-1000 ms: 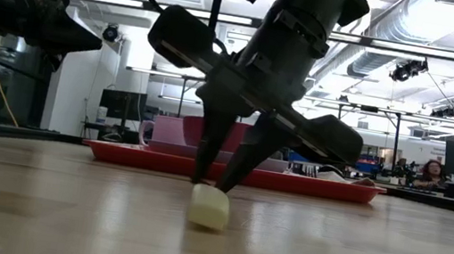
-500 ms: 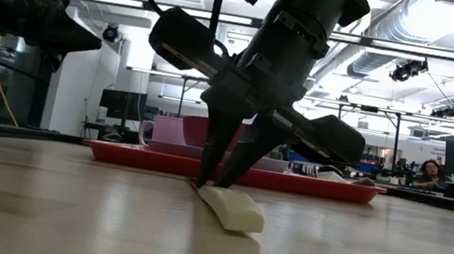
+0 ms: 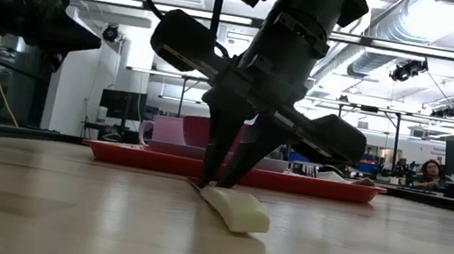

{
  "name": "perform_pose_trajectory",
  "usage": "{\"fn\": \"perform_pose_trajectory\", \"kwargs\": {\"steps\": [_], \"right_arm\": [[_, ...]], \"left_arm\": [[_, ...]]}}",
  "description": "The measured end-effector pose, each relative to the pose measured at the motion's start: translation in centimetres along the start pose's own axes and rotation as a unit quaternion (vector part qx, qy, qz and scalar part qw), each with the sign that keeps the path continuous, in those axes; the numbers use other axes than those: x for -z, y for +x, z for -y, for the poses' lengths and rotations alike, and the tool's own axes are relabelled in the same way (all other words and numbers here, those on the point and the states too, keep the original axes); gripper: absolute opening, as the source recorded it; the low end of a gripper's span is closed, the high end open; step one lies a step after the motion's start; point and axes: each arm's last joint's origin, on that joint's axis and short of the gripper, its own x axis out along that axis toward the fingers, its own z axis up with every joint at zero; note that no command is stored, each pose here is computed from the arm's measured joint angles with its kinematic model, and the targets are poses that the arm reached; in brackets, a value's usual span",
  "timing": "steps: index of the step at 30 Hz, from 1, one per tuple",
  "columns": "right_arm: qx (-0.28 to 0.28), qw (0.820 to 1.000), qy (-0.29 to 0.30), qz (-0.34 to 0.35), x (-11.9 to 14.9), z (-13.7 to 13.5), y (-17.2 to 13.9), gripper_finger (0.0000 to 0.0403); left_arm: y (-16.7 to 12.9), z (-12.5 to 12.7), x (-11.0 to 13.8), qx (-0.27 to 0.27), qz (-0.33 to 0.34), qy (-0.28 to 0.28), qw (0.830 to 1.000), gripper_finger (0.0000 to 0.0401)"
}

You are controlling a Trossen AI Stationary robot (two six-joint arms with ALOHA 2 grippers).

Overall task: Set up tray
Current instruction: Put the yellow table knife on the white napkin to right of the blue fork

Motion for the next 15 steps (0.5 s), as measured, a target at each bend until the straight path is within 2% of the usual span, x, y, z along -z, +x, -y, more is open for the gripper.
{"fn": "perform_pose_trajectory", "kwargs": {"steps": [5, 9, 15], "right_arm": [[0.013, 1.0, -0.001, 0.005, 0.0, 0.2, -0.4, 0.0023], [0.07, 0.998, -0.004, 0.001, 0.1, 1.3, -1.3, 0.0023], [0.173, 0.985, -0.008, 0.018, 0.1, 3.6, -3.5, 0.0024]], "left_arm": [[0.0, 0.0, 0.0, 0.007, -0.002, -0.001, 1.0, 0.0062], [0.0, 0.1, 0.0, 0.014, -0.004, -0.002, 1.0, 0.0062], [0.0, 0.1, 0.0, 0.014, -0.004, -0.002, 1.0, 0.0062]]}}
